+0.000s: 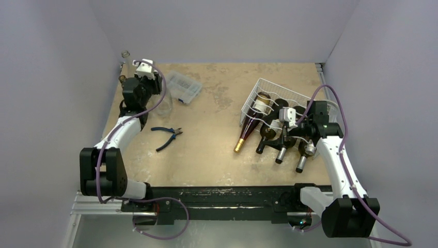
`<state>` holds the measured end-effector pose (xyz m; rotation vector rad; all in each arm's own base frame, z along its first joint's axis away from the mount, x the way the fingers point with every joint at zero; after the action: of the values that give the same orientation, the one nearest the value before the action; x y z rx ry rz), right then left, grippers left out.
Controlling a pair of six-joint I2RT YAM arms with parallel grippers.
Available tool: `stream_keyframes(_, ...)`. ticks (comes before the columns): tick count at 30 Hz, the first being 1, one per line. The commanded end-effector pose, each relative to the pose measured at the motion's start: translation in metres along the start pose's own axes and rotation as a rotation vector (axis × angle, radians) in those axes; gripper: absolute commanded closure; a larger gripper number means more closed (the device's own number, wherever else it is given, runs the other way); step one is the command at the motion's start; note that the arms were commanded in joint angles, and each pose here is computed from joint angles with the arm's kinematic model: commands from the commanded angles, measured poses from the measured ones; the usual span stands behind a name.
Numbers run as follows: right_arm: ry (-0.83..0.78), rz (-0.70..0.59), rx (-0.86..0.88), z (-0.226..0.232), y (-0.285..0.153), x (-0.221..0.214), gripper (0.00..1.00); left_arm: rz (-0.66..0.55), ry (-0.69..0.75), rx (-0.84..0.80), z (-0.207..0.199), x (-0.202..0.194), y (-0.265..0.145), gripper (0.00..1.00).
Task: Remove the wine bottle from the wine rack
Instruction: Place the wine bottle at the center of the board.
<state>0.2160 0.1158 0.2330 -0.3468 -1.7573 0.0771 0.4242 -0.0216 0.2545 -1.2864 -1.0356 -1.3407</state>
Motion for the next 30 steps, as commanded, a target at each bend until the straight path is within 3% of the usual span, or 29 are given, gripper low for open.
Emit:
stream_keyframes(1,-0.016,-0.001,-0.004,-0.002,-0.002,0.004,0.01,-0.408,0.098,0.046,0.015,0.120,0.002,1.00)
stream_keyframes(20,-0.009,0.006,-0.002,-0.003,-0.002,0.001,0.01,-0.334,0.116,0.081,0.033,0.095,0.027,1.00)
stream_keyframes(30,-0.011,0.008,-0.004,-0.003,-0.002,0.001,0.01,-0.312,0.104,0.094,0.036,0.083,0.029,0.89)
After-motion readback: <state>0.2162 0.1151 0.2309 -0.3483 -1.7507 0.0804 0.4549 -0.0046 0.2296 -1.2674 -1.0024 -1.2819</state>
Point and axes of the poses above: each gripper's point midway between its finger pads, its own y axis out along the fingers, its own z axis along the line the jaws close on, x = y × z, the point moved 4 cm from there along -y, back along the fingers, and after that the axes turned 1 degree about y, right-handed, at the moved point
